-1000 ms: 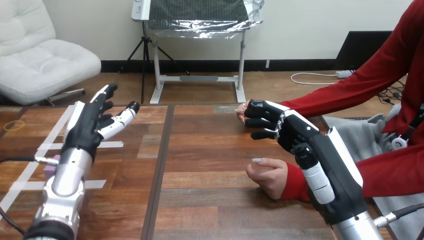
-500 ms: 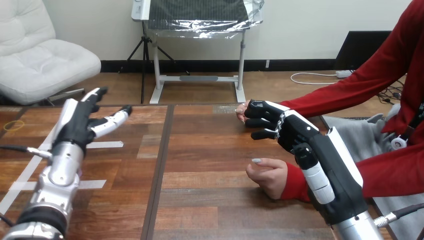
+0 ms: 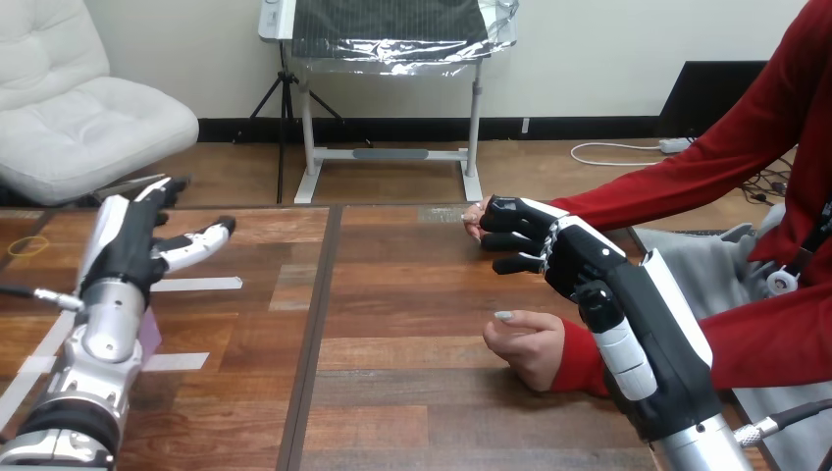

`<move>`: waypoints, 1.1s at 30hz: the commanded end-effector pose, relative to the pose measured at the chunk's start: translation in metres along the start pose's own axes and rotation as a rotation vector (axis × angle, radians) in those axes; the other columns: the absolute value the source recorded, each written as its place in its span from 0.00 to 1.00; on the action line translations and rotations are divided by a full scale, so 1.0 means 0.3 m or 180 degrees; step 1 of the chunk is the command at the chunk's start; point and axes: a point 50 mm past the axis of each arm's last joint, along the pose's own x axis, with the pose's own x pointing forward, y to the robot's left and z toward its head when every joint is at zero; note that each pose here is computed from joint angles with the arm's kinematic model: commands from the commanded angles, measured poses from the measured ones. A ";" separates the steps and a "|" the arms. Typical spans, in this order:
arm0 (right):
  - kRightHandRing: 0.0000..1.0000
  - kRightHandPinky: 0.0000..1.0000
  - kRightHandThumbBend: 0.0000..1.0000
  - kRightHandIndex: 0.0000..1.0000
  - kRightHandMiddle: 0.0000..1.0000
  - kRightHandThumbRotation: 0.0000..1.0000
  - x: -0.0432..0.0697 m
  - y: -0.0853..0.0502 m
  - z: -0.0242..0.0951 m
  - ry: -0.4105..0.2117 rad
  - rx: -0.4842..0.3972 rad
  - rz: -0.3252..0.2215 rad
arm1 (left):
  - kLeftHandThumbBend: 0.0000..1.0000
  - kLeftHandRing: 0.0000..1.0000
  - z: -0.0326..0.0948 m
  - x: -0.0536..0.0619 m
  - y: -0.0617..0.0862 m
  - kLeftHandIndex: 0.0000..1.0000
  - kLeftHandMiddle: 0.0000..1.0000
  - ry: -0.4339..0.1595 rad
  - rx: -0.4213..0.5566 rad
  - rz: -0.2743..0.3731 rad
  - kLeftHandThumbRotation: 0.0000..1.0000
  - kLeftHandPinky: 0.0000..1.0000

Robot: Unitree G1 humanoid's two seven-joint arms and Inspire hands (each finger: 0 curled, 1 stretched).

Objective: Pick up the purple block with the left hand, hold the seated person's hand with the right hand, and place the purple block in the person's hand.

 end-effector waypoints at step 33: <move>0.76 0.71 0.81 0.80 0.79 1.00 0.029 -0.026 0.037 -0.0196 -0.0146 0.0048 | 0.53 0.88 -0.034 0.001 0.089 0.89 0.90 0.0199 -0.0121 0.0295 0.20 0.80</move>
